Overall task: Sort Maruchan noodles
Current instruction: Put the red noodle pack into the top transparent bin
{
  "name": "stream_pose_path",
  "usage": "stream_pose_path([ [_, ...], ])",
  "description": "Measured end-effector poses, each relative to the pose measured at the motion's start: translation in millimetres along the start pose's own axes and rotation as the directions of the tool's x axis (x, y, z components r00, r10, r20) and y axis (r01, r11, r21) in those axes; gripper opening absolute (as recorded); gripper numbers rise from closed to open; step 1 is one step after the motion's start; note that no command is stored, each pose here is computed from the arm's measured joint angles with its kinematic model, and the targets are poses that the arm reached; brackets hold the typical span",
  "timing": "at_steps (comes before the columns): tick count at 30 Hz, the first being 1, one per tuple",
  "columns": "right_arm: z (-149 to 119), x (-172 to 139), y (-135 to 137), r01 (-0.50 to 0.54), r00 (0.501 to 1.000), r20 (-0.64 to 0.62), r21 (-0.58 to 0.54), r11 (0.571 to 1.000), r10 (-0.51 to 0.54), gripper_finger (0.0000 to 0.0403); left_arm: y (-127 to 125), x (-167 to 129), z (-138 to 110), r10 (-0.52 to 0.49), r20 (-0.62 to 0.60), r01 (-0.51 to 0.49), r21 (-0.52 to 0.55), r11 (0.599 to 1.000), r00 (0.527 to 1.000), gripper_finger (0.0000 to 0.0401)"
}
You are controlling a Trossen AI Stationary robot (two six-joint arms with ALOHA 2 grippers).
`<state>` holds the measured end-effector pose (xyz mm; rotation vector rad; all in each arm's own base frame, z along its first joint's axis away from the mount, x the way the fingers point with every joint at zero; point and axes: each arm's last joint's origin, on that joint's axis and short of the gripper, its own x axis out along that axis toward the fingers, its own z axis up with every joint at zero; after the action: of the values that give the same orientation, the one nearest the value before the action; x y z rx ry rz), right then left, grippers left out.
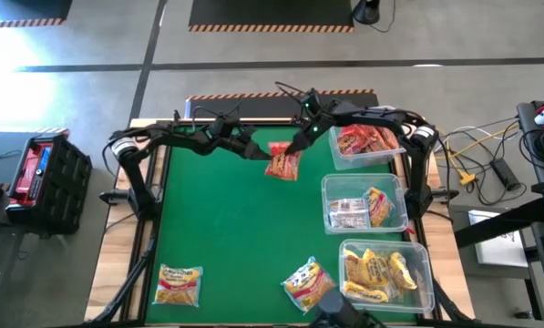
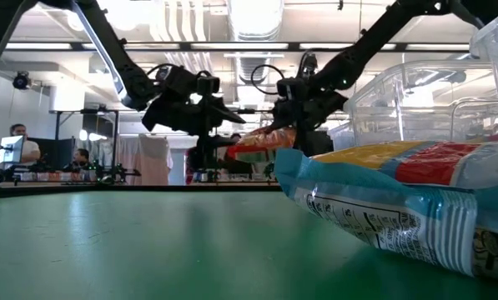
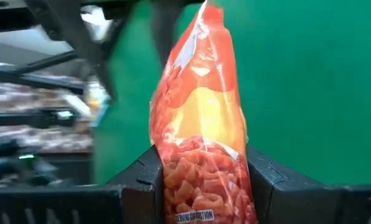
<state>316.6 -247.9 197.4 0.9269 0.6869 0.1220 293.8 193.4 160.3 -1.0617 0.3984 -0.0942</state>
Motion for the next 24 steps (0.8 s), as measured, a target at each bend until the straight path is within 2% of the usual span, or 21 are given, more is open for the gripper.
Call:
stream_pose_path([
  [3,4.1,-9.4,4.1,0.107,0.994,-0.025,-0.049,0.993,-0.108,0.0122,0.4,-5.7,4.5,0.013,0.041,-0.013,-0.008,1.0,0.999,0.0181],
  [8,10.8,-24.7,15.1,0.3,0.946,-0.085,-0.129,0.945,-0.312,0.0122,4.0,-18.8,14.5,0.059,0.128,-0.057,-0.015,0.998,0.99,0.0181],
  [16,40.7,-57.8,43.3,0.401,0.913,-0.008,-0.159,0.902,-0.407,0.0122,6.3,-22.4,17.1,0.084,0.158,-0.081,-0.023,0.996,0.984,0.0181],
  [18,46.3,-66.4,53.9,0.463,0.883,0.0,-0.178,0.869,-0.47,0.0122,6.6,-22.2,16.6,0.087,0.155,-0.082,-0.038,0.996,0.984,0.0181],
  [24,56.2,-96.7,83.4,0.689,0.709,0.013,-0.222,0.69,-0.705,0.0122,6.4,-21.6,16.2,0.088,0.153,-0.08,-0.057,0.995,0.984,0.018],
])
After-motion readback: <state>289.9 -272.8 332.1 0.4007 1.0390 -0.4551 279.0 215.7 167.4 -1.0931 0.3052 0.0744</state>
